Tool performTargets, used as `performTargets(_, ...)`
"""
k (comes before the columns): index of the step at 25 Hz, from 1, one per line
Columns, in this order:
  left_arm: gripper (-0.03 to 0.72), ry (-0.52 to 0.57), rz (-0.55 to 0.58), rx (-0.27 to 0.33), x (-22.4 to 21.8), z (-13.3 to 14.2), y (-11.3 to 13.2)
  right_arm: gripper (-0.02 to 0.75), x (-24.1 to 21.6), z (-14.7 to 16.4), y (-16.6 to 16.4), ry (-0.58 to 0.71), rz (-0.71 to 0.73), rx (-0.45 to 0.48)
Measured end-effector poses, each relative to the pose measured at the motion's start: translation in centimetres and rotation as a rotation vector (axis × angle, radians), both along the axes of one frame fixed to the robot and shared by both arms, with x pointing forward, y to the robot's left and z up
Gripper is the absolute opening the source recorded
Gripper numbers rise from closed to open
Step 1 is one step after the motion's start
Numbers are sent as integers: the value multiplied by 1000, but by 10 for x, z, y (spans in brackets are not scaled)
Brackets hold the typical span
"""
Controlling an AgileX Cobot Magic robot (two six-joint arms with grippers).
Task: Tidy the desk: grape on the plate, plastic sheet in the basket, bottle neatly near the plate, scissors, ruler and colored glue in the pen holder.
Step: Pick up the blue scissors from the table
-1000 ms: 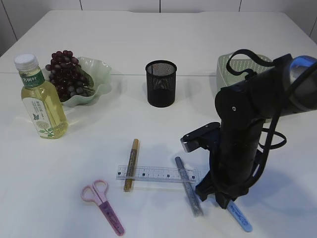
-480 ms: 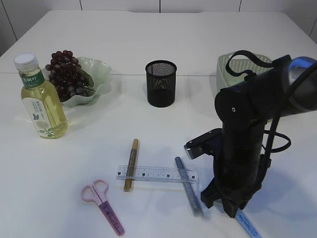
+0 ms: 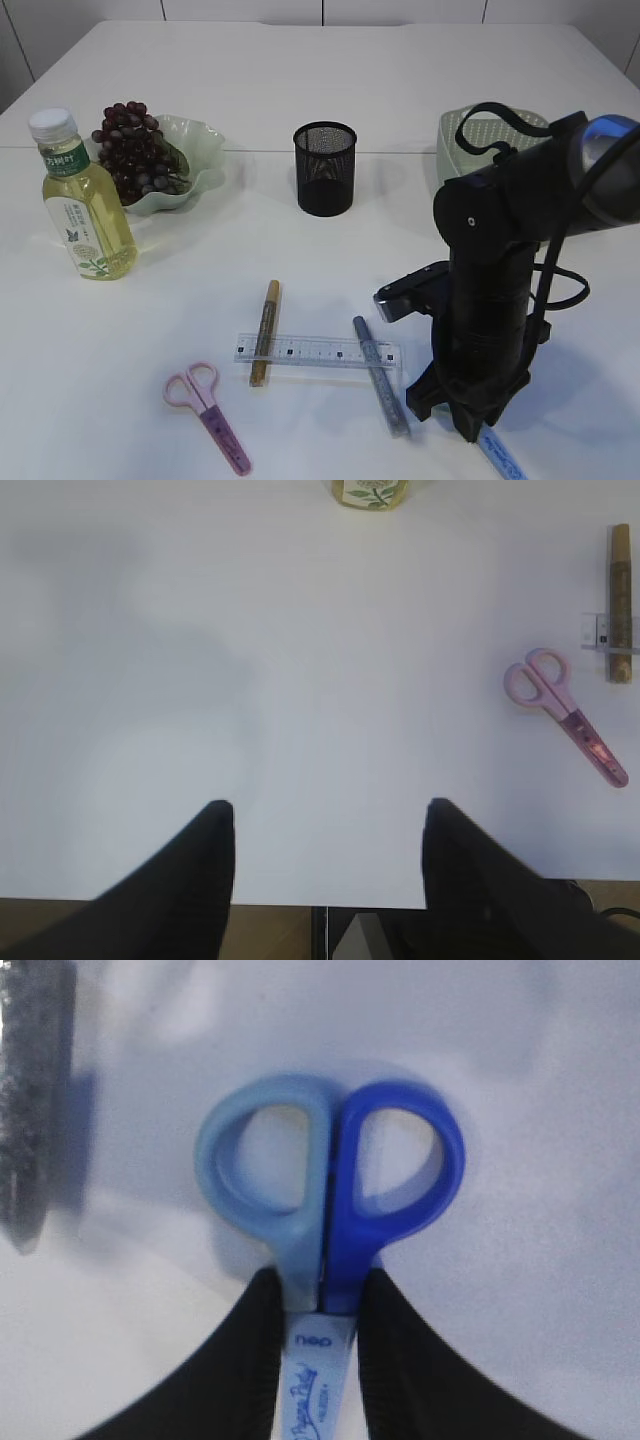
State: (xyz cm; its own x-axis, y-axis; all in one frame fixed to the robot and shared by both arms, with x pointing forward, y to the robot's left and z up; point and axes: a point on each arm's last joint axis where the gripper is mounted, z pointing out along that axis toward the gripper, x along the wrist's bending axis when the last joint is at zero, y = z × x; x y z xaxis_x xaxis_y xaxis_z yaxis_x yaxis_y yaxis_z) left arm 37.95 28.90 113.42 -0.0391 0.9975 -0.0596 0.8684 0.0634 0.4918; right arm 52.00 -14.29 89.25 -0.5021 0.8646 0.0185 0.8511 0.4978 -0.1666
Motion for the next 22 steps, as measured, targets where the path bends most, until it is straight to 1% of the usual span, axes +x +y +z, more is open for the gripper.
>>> performTargets(2,435,0,0,1,0,0,0,209,0,0,0,0,-7,1)
performTargets(14,435,0,1,3,0,0,0,209,-1,23,0,-57,-42,31)
performTargets(19,435,-1,2,8,0,0,1,209,-2,42,-3,-110,-51,51)
performTargets(22,435,-1,2,10,0,0,1,209,-1,55,-4,-163,-52,77)
